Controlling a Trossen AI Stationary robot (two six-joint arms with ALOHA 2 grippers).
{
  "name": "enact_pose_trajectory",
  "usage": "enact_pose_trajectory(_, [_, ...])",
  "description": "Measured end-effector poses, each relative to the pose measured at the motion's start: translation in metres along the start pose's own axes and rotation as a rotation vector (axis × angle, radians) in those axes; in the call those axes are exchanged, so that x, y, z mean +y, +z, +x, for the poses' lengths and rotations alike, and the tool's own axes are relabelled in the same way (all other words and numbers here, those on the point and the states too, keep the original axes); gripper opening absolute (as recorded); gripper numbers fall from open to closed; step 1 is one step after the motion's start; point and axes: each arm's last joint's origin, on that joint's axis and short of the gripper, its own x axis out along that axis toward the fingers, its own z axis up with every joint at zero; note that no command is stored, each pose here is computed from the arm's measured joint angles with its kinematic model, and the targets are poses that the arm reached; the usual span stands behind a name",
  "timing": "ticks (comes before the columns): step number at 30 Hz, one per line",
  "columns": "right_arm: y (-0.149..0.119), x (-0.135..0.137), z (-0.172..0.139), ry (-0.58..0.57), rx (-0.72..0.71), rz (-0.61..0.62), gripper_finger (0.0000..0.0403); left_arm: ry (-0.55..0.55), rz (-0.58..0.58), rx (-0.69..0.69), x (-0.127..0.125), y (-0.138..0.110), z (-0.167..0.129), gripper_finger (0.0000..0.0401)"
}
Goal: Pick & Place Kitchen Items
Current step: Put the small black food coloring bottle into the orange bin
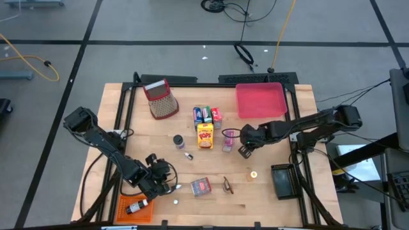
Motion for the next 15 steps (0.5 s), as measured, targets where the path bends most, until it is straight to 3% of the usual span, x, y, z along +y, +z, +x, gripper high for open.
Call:
enact_pose_trajectory(6, [0.001,-0.004,-0.035,0.097,-0.131,-0.053,0.0044,-0.062,0.013,-0.078,-0.008,0.005,0.000,0.0063])
enact_pose_trajectory(15, [0.005,0.013,-0.083,0.389,-0.455,-0.243,0.0044,-0.116,0.049,-0.297,-0.021,0.021,-0.003,0.0063])
